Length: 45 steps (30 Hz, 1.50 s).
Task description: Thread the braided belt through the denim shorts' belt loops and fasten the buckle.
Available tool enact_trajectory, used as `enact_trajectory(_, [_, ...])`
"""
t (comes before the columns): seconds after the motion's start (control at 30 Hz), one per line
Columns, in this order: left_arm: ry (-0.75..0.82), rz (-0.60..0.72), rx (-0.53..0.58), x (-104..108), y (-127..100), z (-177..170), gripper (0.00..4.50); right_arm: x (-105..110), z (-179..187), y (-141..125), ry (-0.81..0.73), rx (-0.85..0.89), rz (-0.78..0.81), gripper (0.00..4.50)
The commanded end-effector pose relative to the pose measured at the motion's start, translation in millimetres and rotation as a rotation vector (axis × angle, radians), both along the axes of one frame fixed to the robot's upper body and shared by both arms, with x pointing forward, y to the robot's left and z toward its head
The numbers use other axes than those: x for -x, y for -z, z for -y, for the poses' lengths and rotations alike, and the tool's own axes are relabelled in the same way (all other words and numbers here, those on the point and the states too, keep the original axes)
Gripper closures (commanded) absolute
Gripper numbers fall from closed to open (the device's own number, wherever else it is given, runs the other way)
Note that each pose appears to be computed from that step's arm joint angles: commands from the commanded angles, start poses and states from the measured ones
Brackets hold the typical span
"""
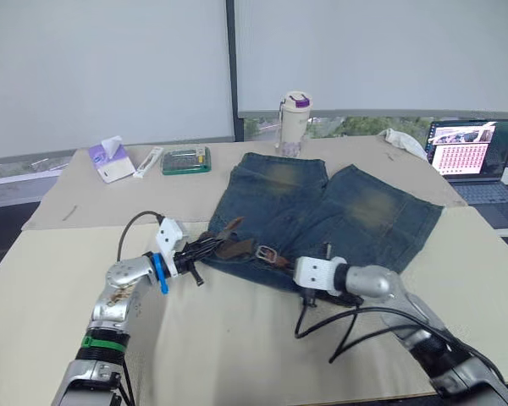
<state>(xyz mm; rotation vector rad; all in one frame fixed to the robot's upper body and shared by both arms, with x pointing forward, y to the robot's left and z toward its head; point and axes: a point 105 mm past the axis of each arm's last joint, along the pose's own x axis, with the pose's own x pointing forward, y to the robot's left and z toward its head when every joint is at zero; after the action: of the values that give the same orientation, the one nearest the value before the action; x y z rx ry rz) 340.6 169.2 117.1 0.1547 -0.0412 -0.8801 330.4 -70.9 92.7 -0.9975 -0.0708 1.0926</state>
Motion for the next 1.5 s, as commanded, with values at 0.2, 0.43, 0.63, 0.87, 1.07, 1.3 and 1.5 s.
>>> enact_trajectory(0.2, [-0.046, 0.042, 0.018, 26, -17, -24, 4.5, 22, -38, -3, -0.251, -0.003, 0.021, 4.48])
enact_trajectory(0.43, [0.047, -0.047, 0.031, 48, -9, -15, 4.5, 25, -11, -1, -0.198, -0.018, 0.005, 4.48])
enact_trajectory(0.63, [0.028, 0.017, -0.067, 28, -6, 2, 4.5, 11, 37, -18, 0.035, -0.145, 0.019, 4.48])
enact_trajectory(0.87, [-0.051, 0.18, -0.08, -1, -21, 47, 4.5, 23, 34, -47, 0.201, -0.56, 0.01, 4.48])
enact_trajectory(1.07, [-0.002, 0.274, -0.203, -5, -15, 89, 4.5, 29, 26, -45, 0.278, -0.661, 0.005, 4.48])
enact_trajectory(1.3, [-0.117, 0.28, -0.188, -17, -17, 91, 4.5, 24, 34, -49, 0.362, -0.75, 0.015, 4.48])
enact_trajectory(1.5, [-0.128, 0.281, -0.214, -14, -12, 88, 4.5, 21, 39, -50, 0.416, -0.823, -0.02, 4.48])
